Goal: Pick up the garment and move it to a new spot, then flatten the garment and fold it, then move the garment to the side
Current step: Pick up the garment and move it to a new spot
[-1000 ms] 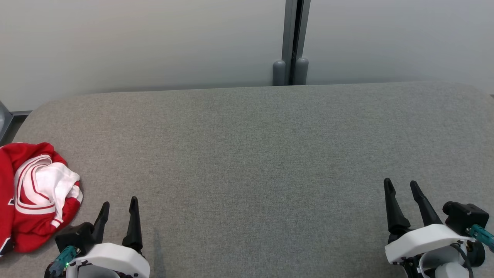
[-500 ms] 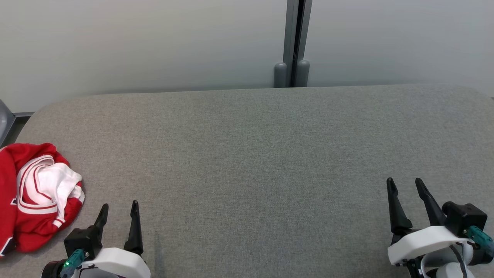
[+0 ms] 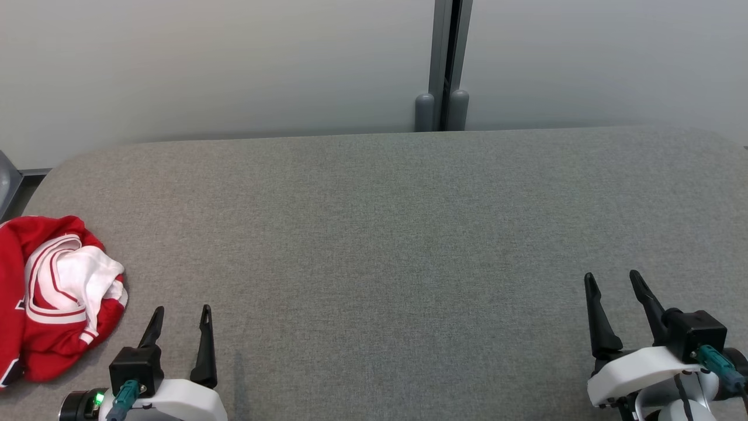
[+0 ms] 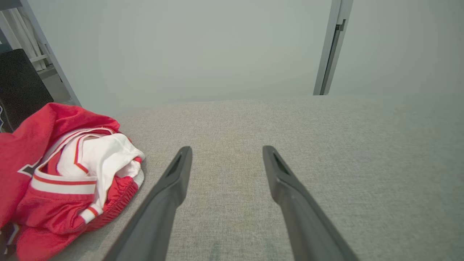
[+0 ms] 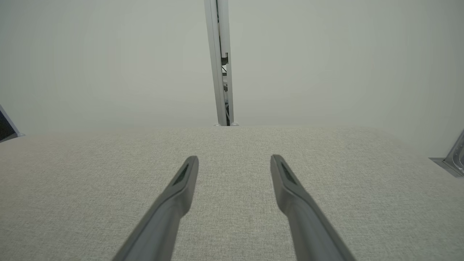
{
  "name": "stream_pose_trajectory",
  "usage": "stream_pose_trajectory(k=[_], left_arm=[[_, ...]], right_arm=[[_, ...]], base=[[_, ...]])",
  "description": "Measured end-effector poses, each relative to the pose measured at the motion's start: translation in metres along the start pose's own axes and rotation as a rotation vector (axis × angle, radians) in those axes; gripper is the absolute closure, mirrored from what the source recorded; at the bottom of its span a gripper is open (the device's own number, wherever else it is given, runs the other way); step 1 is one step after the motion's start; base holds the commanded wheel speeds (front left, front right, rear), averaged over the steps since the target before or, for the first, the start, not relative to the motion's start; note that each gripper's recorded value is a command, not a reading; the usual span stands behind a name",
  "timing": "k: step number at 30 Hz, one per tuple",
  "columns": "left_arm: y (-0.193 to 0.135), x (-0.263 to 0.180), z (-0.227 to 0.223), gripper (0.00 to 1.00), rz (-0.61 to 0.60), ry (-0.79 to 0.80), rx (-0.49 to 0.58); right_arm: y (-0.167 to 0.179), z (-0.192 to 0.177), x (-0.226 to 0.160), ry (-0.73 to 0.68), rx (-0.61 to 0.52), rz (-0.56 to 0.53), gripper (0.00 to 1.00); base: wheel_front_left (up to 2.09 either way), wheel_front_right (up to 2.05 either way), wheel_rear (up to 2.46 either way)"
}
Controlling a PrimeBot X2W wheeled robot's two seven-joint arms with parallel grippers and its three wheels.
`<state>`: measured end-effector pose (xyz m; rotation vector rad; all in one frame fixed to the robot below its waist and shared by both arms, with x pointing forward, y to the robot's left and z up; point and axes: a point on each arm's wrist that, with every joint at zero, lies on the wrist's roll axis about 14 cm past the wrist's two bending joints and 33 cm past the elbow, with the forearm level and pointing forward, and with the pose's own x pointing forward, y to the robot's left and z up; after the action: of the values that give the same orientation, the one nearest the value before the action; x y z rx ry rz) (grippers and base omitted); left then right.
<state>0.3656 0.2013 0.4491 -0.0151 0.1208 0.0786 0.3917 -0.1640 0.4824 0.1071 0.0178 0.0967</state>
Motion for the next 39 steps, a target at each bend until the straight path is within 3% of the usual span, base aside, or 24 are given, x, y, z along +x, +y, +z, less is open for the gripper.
stream_pose_trajectory(k=[9, 17, 30, 39], left_arm=[[0.003, -0.002, -0.001, 0.00, 0.002, -0.008, 0.059], [0.025, -0.013, -0.007, 0.00, 0.072, 0.006, 0.083], [0.114, -0.074, -0.020, 0.00, 0.369, 0.047, 0.047], [0.166, -0.137, -0.035, 0.00, 0.589, 0.073, -0.045]], right_arm=[[0.007, -0.002, 0.003, 0.002, -0.053, 0.030, 0.00], [0.040, -0.011, 0.013, 0.021, -0.085, 0.136, 0.00], [0.138, -0.028, 0.037, 0.056, -0.055, 0.411, 0.00], [0.203, -0.040, 0.037, 0.086, -0.044, 0.590, 0.00]], base=[[0.00, 0.00, 0.00], [0.00, 0.00, 0.00], [0.00, 0.00, 0.00], [0.00, 0.00, 0.00]])
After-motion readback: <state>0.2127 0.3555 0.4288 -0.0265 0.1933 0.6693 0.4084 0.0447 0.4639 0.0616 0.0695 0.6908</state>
